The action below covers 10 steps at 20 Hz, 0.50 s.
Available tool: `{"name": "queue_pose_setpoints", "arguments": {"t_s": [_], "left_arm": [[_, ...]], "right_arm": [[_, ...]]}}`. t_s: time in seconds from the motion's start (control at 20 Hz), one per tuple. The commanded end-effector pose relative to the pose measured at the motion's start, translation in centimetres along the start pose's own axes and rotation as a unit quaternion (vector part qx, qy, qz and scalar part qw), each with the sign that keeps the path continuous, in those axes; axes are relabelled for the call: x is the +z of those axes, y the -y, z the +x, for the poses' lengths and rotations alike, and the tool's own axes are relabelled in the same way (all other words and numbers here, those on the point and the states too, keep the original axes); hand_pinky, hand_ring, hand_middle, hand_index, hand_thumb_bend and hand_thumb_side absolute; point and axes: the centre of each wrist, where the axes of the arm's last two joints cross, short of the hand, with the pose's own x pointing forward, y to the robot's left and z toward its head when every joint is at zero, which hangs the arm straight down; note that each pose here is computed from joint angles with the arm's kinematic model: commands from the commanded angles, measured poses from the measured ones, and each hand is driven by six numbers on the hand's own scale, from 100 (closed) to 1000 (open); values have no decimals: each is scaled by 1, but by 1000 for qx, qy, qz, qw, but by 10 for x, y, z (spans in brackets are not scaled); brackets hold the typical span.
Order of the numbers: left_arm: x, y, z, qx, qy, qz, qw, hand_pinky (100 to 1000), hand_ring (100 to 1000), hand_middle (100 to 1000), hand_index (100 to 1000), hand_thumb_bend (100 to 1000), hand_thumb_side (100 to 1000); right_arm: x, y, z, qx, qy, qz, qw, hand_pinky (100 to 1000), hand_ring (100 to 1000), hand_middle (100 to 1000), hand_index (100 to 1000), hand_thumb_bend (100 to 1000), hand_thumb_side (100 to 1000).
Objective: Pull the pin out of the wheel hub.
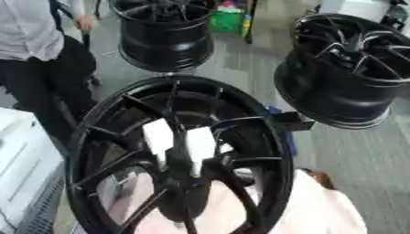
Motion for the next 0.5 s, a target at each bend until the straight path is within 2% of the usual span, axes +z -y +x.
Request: {"name": "queue_pose_setpoints", "arguments": {"t_s": [0.05,0.35,0.45,0.5], "left_arm": [[-6,-4,7,-8,20,-3,1000,811,884,625,840,193,602],[-6,-4,7,-8,20,-3,1000,811,884,625,839,191,602],[-6,-4,7,-8,20,-3,1000,811,884,625,839,191,603],[-6,-4,7,-8,19,-3,1000,811,884,625,839,190,604]], "right_arm": [[-4,27,8,10,10,-29,999,873,891,870,895,105,394],[-4,28,11,10,15,-34,999,862,876,860,890,101,384],[-4,28,14,6,19,-38,999,851,859,838,882,100,361],[-3,28,15,2,21,-40,999,840,835,799,869,100,337]]}}
